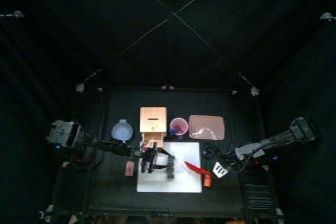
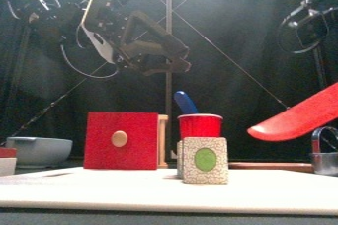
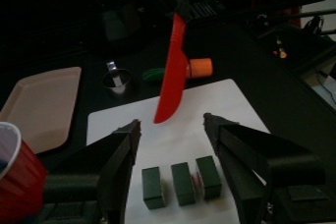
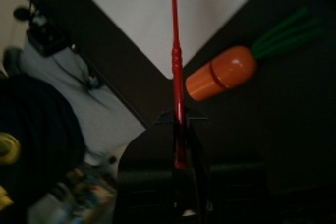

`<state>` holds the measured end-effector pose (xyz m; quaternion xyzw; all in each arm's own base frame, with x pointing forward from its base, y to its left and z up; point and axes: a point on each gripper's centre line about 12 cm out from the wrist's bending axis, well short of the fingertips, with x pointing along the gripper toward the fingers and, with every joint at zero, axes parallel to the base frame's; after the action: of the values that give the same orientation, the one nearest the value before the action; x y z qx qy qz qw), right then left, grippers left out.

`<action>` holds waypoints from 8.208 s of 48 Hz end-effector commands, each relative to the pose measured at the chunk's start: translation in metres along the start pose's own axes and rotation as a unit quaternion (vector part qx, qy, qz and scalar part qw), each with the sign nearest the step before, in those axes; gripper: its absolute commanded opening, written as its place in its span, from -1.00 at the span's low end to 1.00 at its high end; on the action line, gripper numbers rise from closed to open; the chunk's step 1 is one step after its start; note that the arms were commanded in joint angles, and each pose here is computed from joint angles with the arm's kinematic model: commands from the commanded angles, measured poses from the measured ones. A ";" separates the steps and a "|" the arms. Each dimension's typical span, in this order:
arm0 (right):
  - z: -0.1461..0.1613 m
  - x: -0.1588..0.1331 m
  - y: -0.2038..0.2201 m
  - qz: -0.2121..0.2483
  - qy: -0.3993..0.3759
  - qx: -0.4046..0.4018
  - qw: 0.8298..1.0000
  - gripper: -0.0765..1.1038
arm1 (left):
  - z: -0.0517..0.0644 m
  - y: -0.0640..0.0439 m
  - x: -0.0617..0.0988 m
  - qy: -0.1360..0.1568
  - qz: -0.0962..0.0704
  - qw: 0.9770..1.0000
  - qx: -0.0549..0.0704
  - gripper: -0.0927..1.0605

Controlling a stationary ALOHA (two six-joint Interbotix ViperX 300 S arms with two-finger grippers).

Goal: Place sushi on board then cut the sushi with the knife then place the pieces on the plate
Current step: Place the 4 sushi pieces on the plate

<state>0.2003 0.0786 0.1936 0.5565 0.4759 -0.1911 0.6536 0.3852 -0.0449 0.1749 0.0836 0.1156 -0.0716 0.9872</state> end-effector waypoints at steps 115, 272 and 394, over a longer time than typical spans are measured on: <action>0.142 0.119 0.097 -0.050 -0.199 -0.465 0.861 0.72 | -0.024 0.038 -0.101 -0.042 0.105 0.992 -0.062 0.70; 0.101 0.056 0.051 -0.103 -0.176 -0.331 0.921 0.65 | -0.026 0.039 -0.094 -0.030 0.114 0.989 -0.086 0.70; 0.200 -0.025 -0.053 -0.153 -0.277 -0.123 0.941 0.18 | -0.041 0.041 -0.104 0.001 0.129 0.986 -0.105 0.70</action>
<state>0.2264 -0.1143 0.1699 0.3073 0.4037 -0.3629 0.7816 0.2795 0.0140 0.1606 -0.0064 0.1222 0.0670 0.9902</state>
